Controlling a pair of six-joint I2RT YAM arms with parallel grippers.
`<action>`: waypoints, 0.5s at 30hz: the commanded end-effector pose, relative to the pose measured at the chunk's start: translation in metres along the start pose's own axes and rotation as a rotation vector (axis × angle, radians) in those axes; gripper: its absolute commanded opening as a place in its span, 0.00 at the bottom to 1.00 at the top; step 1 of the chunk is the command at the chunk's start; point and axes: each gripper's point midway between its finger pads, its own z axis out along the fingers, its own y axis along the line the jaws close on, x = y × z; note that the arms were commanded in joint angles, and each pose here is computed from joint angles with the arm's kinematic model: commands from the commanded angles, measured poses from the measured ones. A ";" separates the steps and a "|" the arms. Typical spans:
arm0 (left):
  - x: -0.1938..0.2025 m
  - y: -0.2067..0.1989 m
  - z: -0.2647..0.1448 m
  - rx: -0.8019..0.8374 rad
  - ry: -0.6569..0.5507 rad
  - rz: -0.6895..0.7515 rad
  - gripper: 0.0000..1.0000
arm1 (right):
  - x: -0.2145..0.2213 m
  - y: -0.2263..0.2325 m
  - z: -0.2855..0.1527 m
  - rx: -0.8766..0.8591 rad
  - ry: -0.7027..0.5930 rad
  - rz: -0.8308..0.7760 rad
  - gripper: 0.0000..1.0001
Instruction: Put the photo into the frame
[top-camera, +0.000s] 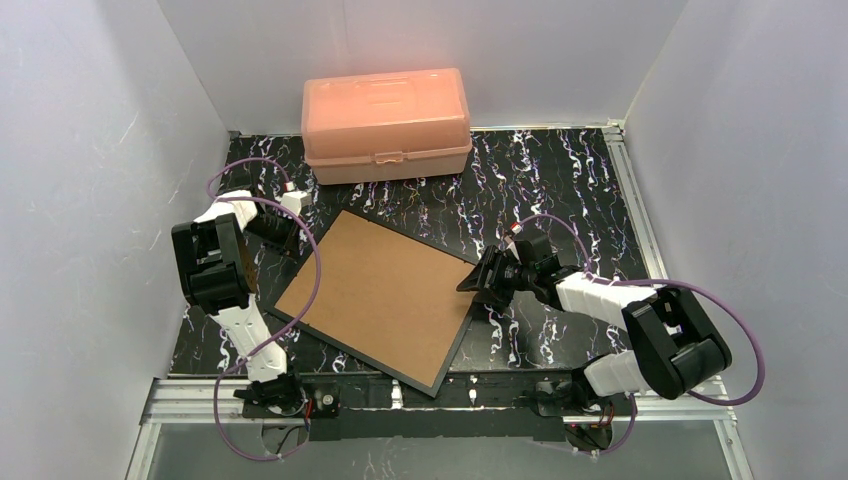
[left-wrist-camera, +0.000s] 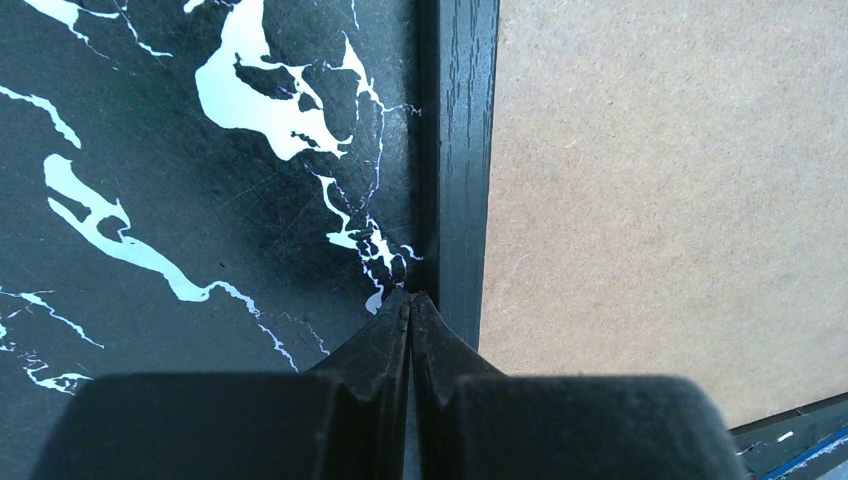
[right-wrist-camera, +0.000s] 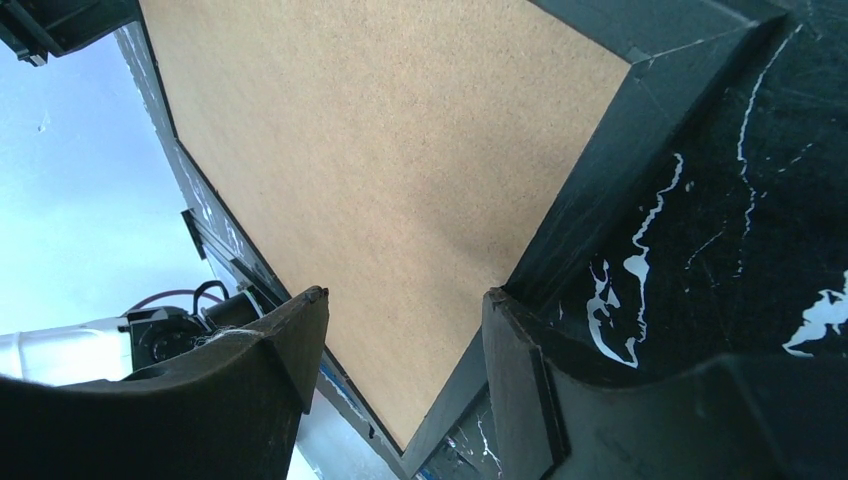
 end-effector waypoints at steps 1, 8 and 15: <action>0.017 -0.018 0.007 0.056 0.050 -0.016 0.00 | -0.003 -0.025 0.003 0.087 -0.033 0.001 0.66; 0.018 -0.018 0.008 0.059 0.051 -0.018 0.00 | -0.002 -0.028 0.005 0.095 -0.026 0.000 0.65; 0.017 -0.018 0.008 0.060 0.047 -0.016 0.00 | 0.001 -0.032 0.010 0.097 -0.012 0.020 0.64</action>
